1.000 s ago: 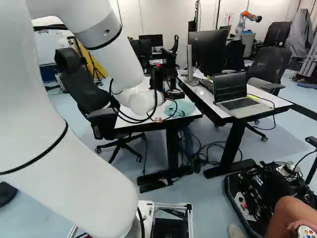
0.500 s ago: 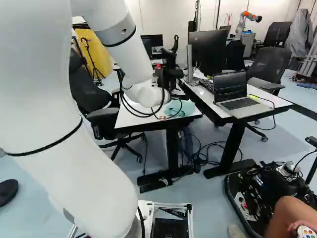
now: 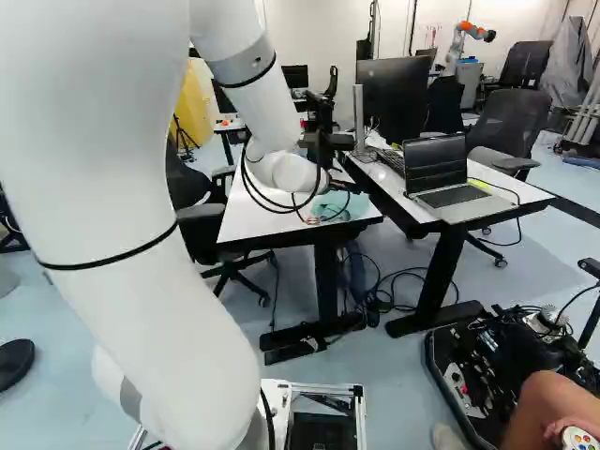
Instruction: Clean the table with the green towel
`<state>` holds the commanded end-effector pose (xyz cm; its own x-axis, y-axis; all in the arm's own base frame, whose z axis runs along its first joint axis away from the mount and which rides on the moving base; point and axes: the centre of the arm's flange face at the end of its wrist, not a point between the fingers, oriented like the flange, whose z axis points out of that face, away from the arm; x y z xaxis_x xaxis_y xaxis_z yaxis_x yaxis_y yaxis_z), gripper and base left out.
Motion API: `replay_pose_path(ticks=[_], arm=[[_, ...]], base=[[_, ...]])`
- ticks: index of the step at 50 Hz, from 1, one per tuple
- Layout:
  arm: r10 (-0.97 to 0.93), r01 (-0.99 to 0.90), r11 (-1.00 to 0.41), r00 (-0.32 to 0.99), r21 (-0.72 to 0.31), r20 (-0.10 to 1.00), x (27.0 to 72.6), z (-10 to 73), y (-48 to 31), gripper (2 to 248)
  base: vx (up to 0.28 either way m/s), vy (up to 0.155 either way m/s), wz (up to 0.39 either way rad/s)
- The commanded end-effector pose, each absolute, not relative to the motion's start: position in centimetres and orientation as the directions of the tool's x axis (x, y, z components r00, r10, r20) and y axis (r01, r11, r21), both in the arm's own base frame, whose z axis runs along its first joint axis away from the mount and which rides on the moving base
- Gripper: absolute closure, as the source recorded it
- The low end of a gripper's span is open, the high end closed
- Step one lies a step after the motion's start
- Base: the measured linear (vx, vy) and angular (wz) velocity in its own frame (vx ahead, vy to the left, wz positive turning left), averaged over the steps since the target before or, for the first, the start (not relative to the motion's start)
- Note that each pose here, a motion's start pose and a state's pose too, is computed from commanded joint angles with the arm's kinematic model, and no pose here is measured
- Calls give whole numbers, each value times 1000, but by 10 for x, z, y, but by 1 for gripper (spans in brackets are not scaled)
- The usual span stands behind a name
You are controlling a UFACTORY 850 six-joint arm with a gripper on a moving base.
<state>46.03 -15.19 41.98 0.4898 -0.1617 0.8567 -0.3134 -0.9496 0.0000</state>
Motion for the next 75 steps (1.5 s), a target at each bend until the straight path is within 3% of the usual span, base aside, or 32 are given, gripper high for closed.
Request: replay_pose_path(ticks=[49,75], arm=[[-207,-315,-949,624,0,754,512,402,-170,3],[-218,-315,-949,657,0,722,514,399,-170,3]], base=[[0,0,0],[0,0,0]])
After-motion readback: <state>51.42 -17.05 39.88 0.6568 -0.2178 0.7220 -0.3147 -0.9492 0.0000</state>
